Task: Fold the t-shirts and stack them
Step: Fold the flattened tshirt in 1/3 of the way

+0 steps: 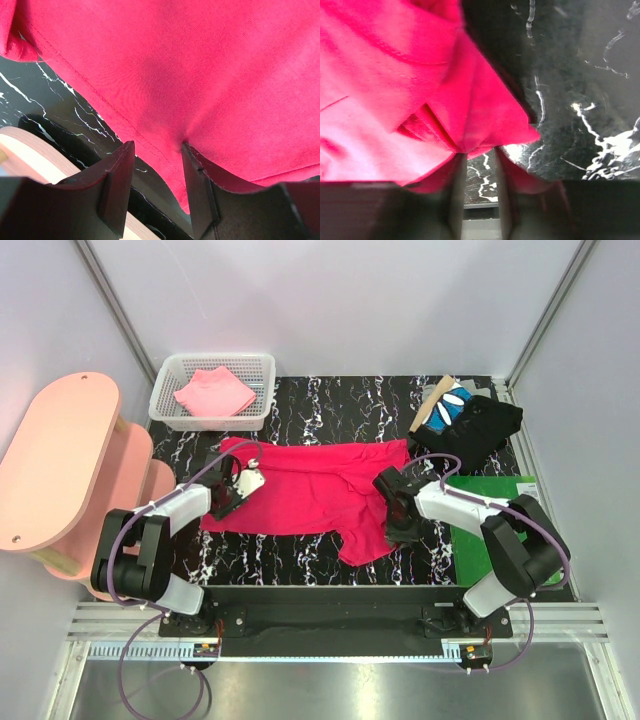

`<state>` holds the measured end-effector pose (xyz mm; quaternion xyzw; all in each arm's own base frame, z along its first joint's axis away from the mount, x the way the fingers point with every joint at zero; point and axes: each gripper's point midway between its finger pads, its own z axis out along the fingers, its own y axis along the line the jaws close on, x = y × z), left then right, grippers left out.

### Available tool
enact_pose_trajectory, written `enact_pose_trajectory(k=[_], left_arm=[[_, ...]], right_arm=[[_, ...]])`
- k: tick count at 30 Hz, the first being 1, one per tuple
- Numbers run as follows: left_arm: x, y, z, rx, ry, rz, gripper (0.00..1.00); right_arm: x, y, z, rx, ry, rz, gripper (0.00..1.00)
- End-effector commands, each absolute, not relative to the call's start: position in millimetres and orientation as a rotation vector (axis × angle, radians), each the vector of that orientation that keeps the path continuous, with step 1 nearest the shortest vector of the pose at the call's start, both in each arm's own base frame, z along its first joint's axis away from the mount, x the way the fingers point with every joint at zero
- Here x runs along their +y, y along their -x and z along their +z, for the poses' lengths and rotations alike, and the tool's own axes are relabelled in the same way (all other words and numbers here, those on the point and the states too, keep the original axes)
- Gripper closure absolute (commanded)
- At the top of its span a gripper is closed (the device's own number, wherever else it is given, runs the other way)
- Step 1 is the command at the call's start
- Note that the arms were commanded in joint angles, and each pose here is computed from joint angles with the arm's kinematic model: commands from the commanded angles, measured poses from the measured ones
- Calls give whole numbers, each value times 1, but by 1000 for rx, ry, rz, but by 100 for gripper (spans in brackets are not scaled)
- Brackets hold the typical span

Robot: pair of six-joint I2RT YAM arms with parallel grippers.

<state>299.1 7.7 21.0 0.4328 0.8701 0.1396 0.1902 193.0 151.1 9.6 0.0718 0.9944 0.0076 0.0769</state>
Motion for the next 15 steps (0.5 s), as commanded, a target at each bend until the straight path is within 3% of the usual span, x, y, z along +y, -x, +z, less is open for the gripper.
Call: enact_pose_trajectory(k=[1,4,15], left_arm=[[8,-287,19,2469,-1218,358,53],[10,-287,20,2464,-1222,370,53],[25,-289,22,2447,-1234,424,54]], right_arm=[[154,-198,0,2973,-220,4,86],[148,-197,5,2963,-221,-42,100],[108,-176,72,2897,-336,-209,100]])
